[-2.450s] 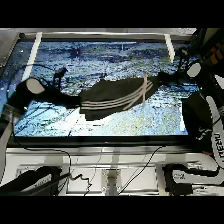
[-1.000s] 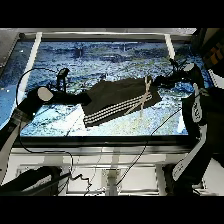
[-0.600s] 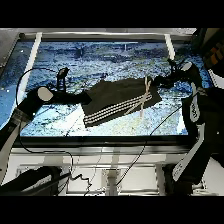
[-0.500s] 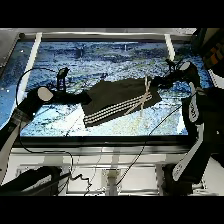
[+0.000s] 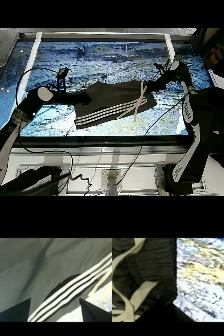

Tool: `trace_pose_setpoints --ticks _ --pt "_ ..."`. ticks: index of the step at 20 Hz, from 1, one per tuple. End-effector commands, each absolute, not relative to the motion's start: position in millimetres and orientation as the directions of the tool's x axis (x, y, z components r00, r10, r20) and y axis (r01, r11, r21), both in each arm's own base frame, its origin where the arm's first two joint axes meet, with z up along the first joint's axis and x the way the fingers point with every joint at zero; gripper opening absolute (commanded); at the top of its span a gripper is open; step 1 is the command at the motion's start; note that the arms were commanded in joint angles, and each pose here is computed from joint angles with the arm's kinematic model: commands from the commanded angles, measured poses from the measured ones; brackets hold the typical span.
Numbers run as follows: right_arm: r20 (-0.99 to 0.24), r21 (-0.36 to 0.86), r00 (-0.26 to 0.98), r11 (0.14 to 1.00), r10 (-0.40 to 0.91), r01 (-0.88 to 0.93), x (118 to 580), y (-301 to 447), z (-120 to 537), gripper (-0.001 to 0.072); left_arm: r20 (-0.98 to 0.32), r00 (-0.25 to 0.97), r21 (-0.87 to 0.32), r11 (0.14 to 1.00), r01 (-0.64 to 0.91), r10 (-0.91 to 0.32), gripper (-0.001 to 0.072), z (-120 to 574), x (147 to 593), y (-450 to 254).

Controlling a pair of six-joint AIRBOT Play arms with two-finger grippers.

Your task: Fold the clothes and pants, and hang the long-sleeved shirts on hangers.

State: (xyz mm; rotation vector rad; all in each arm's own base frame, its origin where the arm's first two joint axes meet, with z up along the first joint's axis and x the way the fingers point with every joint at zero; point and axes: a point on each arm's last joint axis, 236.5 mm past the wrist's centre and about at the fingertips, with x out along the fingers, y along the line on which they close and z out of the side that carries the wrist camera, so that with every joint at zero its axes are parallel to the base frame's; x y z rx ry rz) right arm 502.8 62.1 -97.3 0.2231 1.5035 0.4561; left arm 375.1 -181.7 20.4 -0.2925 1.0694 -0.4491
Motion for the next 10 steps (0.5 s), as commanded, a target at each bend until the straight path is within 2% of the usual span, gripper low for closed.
trace_pose_setpoints --ticks 1,5,10 --pt "-0.863 0.491 0.015 0.845 0.506 -0.213 496.3 85.8 -52.0 0.0026 -0.774 0.405 -0.439 0.873 0.212 -0.487 0.0695 20.5 375.1 -181.5" --pt "-0.808 0.561 0.07 0.801 0.585 -0.211 479.3 106.9 10.7 0.0026 -0.773 0.405 -0.439 0.873 0.212 -0.488 0.0695 20.9 375.0 -181.5" --pt "-0.8 0.578 0.134 0.811 0.584 -0.086 418.1 112.2 6.2 0.0026 -0.774 0.405 -0.439 0.873 0.212 -0.487 0.0695 20.7 375.0 -181.5"
